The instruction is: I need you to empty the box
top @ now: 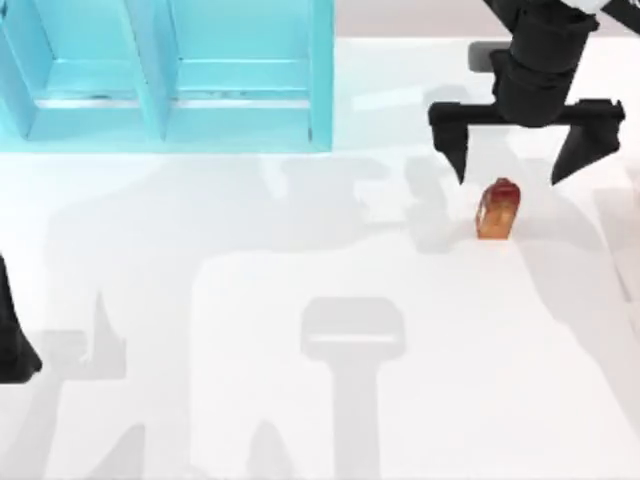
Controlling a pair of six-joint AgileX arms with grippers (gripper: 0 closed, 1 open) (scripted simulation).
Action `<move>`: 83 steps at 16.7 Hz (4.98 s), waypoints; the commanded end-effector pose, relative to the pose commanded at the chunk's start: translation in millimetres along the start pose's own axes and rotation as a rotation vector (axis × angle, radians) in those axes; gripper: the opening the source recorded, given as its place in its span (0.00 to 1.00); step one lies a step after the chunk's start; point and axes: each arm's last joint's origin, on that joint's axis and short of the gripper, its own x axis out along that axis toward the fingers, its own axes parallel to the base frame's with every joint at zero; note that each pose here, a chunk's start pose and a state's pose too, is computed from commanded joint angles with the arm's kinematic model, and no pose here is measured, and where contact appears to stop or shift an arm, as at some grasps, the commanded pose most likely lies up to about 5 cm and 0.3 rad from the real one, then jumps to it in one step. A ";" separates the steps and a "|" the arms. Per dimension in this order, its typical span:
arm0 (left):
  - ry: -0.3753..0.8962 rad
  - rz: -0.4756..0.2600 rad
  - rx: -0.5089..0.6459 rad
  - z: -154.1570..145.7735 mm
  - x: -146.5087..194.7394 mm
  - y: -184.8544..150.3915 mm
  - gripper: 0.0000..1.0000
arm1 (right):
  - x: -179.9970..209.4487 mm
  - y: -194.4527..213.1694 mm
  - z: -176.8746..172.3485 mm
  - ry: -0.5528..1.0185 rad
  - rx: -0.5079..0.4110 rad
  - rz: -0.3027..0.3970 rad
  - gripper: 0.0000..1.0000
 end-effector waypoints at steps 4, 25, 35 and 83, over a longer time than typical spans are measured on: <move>0.000 0.000 0.000 0.0 0.0 0.0 1.00 | -11.6 -0.8 -1.3 -0.010 0.000 0.002 1.00; 0.000 0.000 0.000 0.0 0.0 0.0 1.00 | -61.9 -326.7 -80.4 -0.008 -0.003 0.006 1.00; 0.000 0.000 0.000 0.0 0.0 0.0 1.00 | -20.7 -327.4 -76.0 -0.006 -0.003 0.006 1.00; 0.000 0.000 0.000 0.0 0.0 0.0 1.00 | -92.4 -326.2 -80.7 -0.008 -0.002 0.006 0.00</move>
